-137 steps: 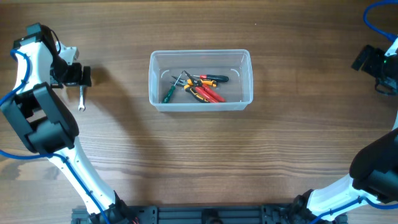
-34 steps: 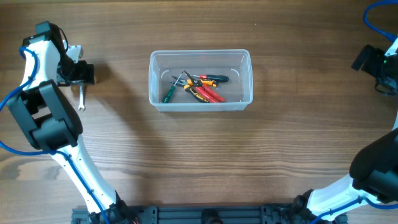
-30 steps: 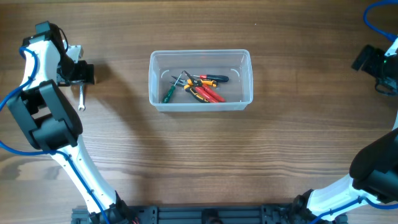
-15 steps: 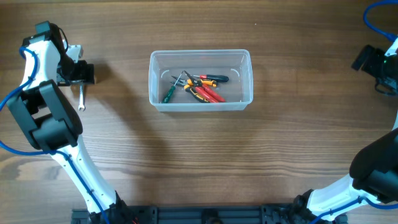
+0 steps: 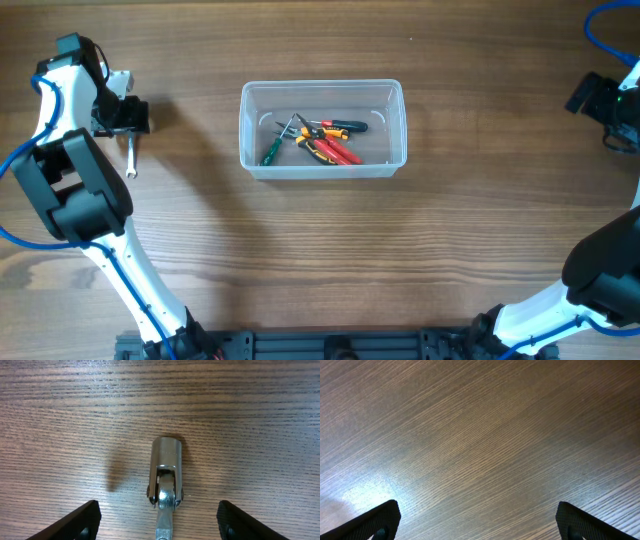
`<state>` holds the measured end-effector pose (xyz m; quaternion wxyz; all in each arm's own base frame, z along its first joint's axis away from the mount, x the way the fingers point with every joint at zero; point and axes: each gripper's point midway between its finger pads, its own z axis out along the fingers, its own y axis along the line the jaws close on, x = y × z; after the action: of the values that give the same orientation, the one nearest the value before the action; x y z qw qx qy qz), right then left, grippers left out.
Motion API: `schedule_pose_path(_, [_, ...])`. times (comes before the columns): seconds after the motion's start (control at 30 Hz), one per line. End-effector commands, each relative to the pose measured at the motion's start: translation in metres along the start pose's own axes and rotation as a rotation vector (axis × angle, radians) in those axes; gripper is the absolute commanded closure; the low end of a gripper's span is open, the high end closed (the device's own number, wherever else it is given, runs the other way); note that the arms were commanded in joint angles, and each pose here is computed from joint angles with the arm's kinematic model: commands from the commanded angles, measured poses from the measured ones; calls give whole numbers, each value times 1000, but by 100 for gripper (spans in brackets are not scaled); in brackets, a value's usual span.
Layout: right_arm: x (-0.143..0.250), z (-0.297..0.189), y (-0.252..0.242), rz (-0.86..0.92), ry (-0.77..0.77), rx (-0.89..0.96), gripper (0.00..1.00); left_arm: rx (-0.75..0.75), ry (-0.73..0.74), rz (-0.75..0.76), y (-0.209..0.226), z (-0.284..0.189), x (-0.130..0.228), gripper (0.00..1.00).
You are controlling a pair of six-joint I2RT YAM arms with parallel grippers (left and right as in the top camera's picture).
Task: Pack container
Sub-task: 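Lower the left gripper and close it on the wrench's ring end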
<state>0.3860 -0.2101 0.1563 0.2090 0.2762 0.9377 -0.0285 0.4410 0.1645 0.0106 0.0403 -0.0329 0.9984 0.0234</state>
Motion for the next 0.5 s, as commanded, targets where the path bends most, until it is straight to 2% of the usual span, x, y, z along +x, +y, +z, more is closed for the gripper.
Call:
schedule_pose_path(0.0, [0,1,3,15,2,-10,0,20,8,0,-1,8,2,23])
schedule_pose_path(0.47, [0,1,3,15,2,-10,0,26,24,0,-2,19,4,21])
